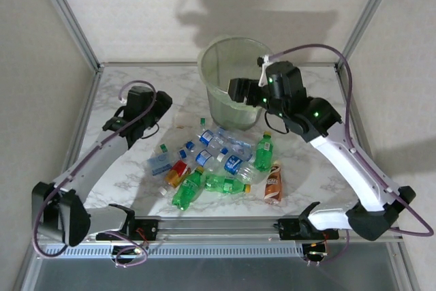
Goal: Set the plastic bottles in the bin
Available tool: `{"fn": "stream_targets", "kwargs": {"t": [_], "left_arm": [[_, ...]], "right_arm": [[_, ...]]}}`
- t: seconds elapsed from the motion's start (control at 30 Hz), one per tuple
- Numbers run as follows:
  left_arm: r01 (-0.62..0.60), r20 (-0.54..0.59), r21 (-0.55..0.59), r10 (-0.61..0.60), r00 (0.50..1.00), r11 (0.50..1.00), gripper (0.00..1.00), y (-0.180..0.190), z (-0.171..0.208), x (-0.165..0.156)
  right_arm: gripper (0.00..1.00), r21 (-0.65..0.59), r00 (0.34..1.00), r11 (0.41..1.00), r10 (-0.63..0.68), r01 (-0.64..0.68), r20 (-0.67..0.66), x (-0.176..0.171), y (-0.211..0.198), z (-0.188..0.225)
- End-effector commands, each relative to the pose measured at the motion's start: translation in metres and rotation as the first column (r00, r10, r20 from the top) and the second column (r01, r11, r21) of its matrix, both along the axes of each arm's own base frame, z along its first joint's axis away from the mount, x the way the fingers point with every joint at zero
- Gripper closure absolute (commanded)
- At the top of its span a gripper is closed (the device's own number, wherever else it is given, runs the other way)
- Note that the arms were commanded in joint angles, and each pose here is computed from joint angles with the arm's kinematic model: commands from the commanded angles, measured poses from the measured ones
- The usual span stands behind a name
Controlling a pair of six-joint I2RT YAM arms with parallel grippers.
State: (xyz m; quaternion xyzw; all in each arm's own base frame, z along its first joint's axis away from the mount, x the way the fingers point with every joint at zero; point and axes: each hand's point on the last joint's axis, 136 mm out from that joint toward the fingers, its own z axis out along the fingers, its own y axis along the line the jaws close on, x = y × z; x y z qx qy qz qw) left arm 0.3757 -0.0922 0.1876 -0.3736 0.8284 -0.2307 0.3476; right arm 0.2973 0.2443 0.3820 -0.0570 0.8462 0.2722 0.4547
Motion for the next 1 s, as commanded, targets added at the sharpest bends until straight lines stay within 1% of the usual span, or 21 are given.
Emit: {"fn": "stream_targets", "kwargs": {"t": [0.0, 0.1, 0.3, 0.53, 0.7, 0.97], "left_arm": [[-0.048, -0.100, -0.074, 0.041, 0.994, 0.996, 0.19, -0.005, -0.021, -0.002], [-0.077, -0.139, -0.091, 0.064, 0.988, 0.993, 0.18, -0.009, -0.033, 0.010], [-0.118, -0.255, -0.049, 0.102, 0.962, 0.992, 0.18, -0.012, -0.058, 0.033], [-0.146, -0.342, -0.033, 0.126, 0.931, 0.989, 0.16, -0.015, -0.090, 0.042], [-0.154, -0.379, -0.037, 0.129, 0.916, 0.987, 0.14, -0.019, -0.106, 0.046], [-0.156, -0.408, -0.032, 0.130, 0.904, 0.987, 0.14, -0.022, -0.119, 0.052]], "right_arm": [[0.22, 0.021, 0.999, 0.999, -0.033, 0.034, -0.004, -0.002, -0.003, -0.004], [0.22, 0.009, 0.999, 0.999, -0.036, 0.036, -0.012, -0.007, -0.004, -0.007], [0.22, 0.045, 0.999, 0.998, -0.052, 0.052, -0.009, -0.012, -0.005, -0.012], [0.21, 0.026, 0.997, 0.997, -0.072, 0.072, -0.002, -0.010, -0.008, -0.013], [0.21, 0.019, 0.996, 0.996, -0.090, 0.090, 0.001, -0.008, -0.012, -0.016], [0.20, -0.003, 0.996, 0.996, -0.090, 0.090, -0.003, -0.002, -0.006, -0.022]]}}
